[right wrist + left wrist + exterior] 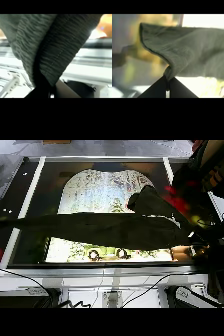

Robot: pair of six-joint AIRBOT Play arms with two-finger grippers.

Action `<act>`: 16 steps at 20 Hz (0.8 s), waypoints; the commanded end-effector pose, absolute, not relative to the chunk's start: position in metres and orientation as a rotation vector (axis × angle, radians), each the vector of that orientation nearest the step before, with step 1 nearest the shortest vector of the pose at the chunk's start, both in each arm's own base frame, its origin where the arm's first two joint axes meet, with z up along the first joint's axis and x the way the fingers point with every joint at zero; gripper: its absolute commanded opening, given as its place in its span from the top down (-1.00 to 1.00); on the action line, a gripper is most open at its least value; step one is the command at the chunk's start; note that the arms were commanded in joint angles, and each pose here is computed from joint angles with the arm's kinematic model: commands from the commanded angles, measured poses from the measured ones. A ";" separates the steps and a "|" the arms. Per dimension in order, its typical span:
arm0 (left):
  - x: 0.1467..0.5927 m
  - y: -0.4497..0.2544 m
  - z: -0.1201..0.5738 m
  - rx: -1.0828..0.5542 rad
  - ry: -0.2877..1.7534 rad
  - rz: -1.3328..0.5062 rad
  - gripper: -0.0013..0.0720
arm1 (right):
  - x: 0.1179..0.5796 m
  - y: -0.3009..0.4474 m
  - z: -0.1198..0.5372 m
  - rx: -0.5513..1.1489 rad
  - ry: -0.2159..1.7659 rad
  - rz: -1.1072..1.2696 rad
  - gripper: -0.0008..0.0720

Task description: Fold the clothes and pants, and hang the long-sleeved shirts on hangers.

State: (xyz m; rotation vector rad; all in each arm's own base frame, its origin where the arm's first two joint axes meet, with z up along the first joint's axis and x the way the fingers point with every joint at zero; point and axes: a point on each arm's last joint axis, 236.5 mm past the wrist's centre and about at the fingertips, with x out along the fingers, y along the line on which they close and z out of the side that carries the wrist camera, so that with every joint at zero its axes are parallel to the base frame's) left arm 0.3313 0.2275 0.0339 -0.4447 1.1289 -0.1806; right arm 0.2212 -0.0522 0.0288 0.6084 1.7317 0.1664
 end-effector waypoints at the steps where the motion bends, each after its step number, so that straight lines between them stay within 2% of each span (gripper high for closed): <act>1: 0.280 0.228 0.003 -0.313 1.323 -0.195 0.93 | 0.186 -0.055 0.005 0.562 1.881 0.115 0.88; 5: 0.242 0.263 -0.018 -0.269 1.497 0.004 0.93 | 0.132 -0.074 -0.020 0.471 2.088 0.004 0.88; 9: 0.222 0.312 -0.022 -0.201 1.558 0.270 0.93 | 0.121 -0.084 -0.022 0.427 2.132 -0.036 0.88; 16: 0.217 0.315 -0.029 -0.160 1.597 0.245 0.93 | 0.121 -0.084 -0.022 0.422 2.135 -0.036 0.88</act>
